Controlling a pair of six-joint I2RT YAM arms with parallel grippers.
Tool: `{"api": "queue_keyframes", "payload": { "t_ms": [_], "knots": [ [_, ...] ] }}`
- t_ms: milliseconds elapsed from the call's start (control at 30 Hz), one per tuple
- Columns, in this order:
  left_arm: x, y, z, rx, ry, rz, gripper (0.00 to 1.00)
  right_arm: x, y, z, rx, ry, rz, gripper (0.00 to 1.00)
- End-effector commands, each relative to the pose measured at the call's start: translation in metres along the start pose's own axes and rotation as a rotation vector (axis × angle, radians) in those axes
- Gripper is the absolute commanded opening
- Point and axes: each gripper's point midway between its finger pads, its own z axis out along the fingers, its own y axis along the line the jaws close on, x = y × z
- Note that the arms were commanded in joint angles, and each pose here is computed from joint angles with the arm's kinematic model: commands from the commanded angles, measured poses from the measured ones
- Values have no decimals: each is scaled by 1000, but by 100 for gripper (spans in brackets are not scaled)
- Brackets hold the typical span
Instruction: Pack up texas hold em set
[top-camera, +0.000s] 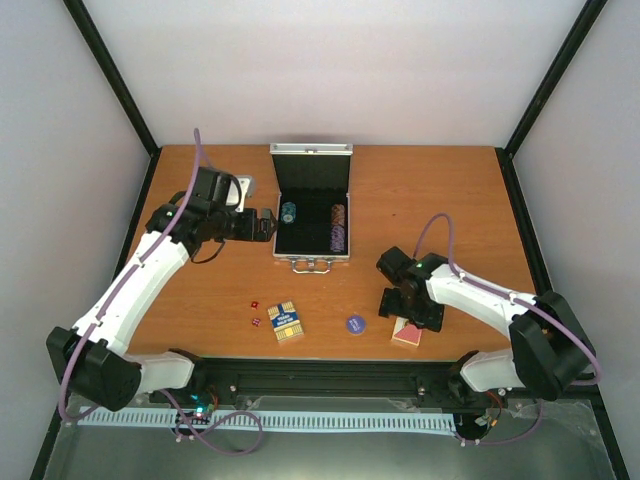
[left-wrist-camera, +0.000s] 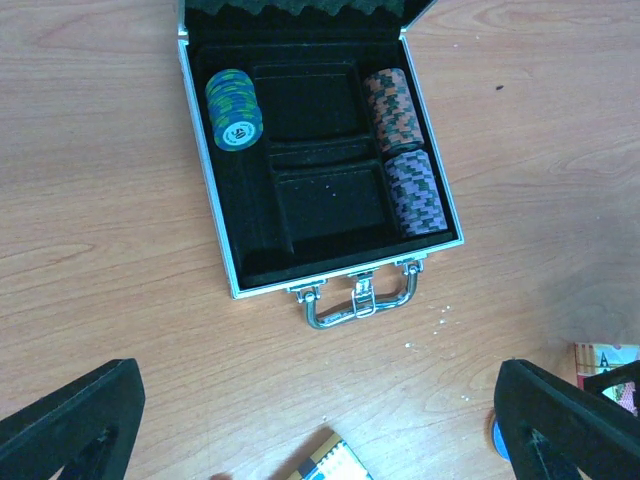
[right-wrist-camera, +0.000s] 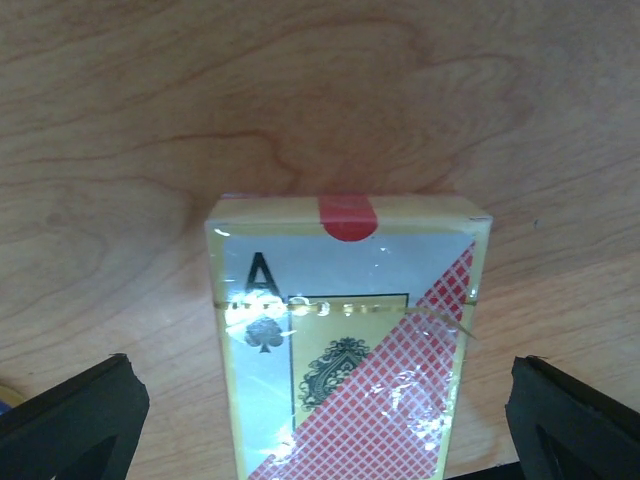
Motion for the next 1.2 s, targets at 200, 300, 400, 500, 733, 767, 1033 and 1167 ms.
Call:
{"api": "queue_keyframes", "payload": {
  "t_ms": [200, 300, 400, 500, 733, 767, 1033, 1167],
  "knots": [
    [-8, -4, -4, 25, -31, 8, 98, 1, -16, 15, 70, -12, 0, 100],
    [-6, -2, -2, 18, -27, 5, 98, 2, -19, 24, 65, 14, 1, 99],
    [-5, -1, 0, 12, -22, 2, 98, 1, -17, 28, 46, 23, -7, 97],
    [-5, 0, 1, 6, -21, -1, 98, -1, -17, 31, 53, 28, -18, 94],
    [-6, 3, 4, -7, -14, 0, 98, 2, -17, 39, 44, 45, -22, 82],
    [-5, 3, 4, -9, -12, 0, 98, 3, -16, 39, 39, 48, -20, 77],
    [-1, 6, 6, -20, 2, 8, 98, 6, -13, 40, 3, 54, 14, 19],
    [-1, 5, 4, -19, 5, 16, 98, -5, 0, 19, -40, 24, 44, 5]
  ]
}}
